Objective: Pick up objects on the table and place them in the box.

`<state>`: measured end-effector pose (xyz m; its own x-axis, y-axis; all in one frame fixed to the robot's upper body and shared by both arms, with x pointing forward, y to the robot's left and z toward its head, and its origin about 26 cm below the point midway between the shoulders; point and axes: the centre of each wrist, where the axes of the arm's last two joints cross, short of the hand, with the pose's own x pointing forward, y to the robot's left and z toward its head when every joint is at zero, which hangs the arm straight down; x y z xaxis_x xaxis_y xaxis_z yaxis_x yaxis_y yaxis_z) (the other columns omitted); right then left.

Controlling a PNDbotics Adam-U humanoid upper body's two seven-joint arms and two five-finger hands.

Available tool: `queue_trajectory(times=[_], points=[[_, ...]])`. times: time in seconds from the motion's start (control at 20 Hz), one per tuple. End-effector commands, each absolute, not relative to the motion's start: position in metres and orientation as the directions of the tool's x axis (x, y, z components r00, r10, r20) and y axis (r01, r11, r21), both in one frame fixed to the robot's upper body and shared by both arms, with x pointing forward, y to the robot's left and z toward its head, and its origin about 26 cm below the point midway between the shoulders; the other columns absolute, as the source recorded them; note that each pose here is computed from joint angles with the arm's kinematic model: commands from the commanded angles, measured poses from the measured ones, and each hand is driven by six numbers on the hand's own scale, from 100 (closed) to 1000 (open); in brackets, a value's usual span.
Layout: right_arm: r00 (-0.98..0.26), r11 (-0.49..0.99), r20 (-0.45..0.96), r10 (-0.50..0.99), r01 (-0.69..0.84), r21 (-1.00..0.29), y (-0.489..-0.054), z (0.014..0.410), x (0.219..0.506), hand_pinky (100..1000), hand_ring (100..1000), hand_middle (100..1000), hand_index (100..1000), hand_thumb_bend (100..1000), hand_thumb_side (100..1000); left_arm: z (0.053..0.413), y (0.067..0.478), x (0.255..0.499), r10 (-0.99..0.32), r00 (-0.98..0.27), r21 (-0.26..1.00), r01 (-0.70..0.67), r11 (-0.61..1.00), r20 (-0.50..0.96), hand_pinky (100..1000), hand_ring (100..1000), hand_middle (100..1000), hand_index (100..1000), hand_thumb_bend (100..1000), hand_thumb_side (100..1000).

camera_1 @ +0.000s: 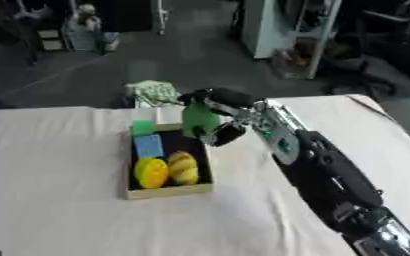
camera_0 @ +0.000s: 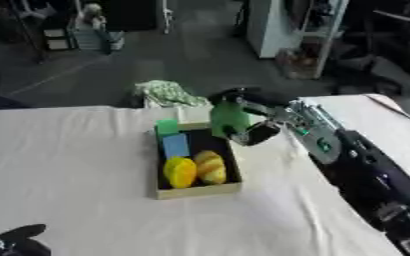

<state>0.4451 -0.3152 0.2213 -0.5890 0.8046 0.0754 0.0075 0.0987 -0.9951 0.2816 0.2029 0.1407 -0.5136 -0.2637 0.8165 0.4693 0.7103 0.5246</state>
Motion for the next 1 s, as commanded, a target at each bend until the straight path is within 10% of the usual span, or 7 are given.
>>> queue_trajectory(times=[0.05, 0.4, 0.55, 0.75, 1.0], points=[[-0.588, 0.084, 0.046, 0.807, 0.038, -0.996, -0.311, 0.226, 0.450, 810, 820, 621, 971, 100, 124, 0.149, 0.200, 0.280, -0.258, -0.544, 0.543, 0.465, 0.699, 0.798, 839, 670, 618, 879, 100, 849], [-0.573, 0.020, 0.006, 0.819, 0.018, -1.000, -0.305, 0.210, 0.455, 836, 878, 883, 1000, 100, 101, 0.149, 0.199, 0.280, -0.260, -0.545, 0.545, 0.465, 0.697, 0.797, 840, 670, 619, 879, 100, 850], [-0.558, -0.017, -0.033, 0.829, 0.033, -0.999, -0.305, 0.210, 0.454, 848, 895, 938, 1000, 100, 440, 0.149, 0.199, 0.280, -0.261, -0.544, 0.545, 0.465, 0.697, 0.798, 840, 670, 619, 879, 100, 854], [-0.547, -0.016, -0.067, 0.834, 0.097, -0.995, -0.306, 0.215, 0.451, 869, 927, 979, 1000, 100, 668, 0.149, 0.199, 0.280, -0.264, -0.543, 0.546, 0.463, 0.698, 0.797, 840, 670, 619, 879, 100, 853], [-0.568, 0.016, -0.046, 0.822, 0.104, -0.994, -0.310, 0.219, 0.448, 876, 938, 983, 1000, 100, 698, 0.149, 0.199, 0.280, -0.267, -0.543, 0.548, 0.461, 0.698, 0.796, 840, 671, 619, 879, 100, 854]])
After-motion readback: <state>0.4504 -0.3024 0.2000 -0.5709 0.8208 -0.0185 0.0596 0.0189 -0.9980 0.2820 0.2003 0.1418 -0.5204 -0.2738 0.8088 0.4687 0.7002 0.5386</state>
